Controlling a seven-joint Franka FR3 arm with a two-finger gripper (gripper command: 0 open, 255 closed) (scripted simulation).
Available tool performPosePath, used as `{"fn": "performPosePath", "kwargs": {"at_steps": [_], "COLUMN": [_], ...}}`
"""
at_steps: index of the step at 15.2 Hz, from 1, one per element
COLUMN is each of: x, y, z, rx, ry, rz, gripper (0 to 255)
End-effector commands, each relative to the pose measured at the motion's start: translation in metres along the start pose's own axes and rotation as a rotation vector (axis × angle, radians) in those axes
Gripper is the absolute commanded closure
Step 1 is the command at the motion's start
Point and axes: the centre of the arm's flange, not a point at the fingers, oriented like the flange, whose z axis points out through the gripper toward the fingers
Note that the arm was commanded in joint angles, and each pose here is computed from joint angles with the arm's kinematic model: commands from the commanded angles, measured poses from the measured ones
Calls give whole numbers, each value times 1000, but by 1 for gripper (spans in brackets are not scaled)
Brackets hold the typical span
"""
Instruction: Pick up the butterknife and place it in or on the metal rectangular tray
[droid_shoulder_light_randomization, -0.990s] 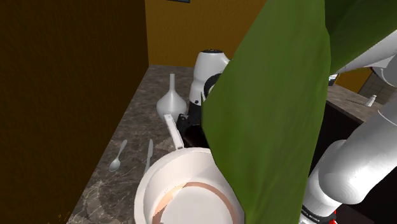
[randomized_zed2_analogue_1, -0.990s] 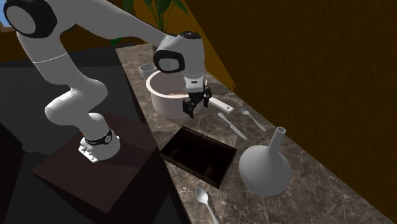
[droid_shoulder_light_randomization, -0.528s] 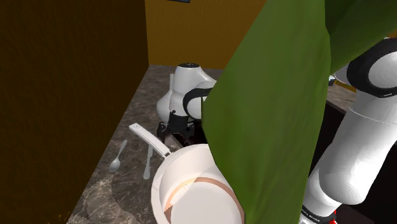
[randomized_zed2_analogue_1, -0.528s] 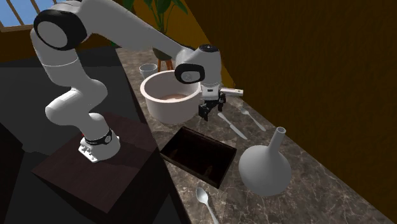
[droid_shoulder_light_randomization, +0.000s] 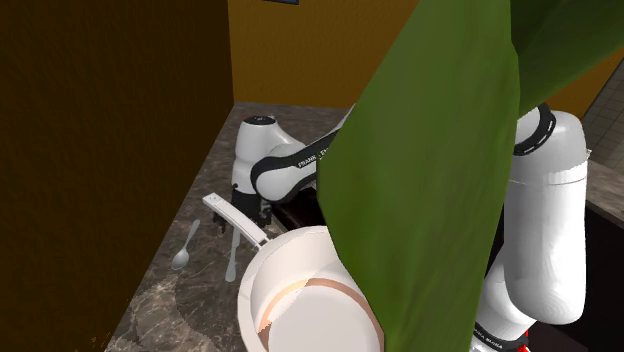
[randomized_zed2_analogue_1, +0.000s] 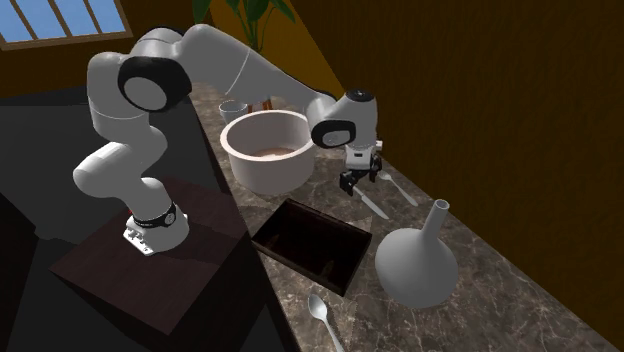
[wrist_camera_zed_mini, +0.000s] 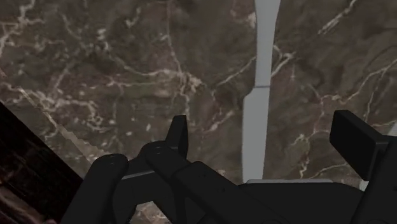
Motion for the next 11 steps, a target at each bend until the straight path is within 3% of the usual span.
{"fn": "performPosePath", "kwargs": {"at_steps": [1,7,11], "x": [7,7,7], "y": [-8,-8,-8], "z": [11,43,46], "rx": [4,4,4], "ry": [0,0,0], "rz": [14,14,14], "gripper": [0,0,0]}}
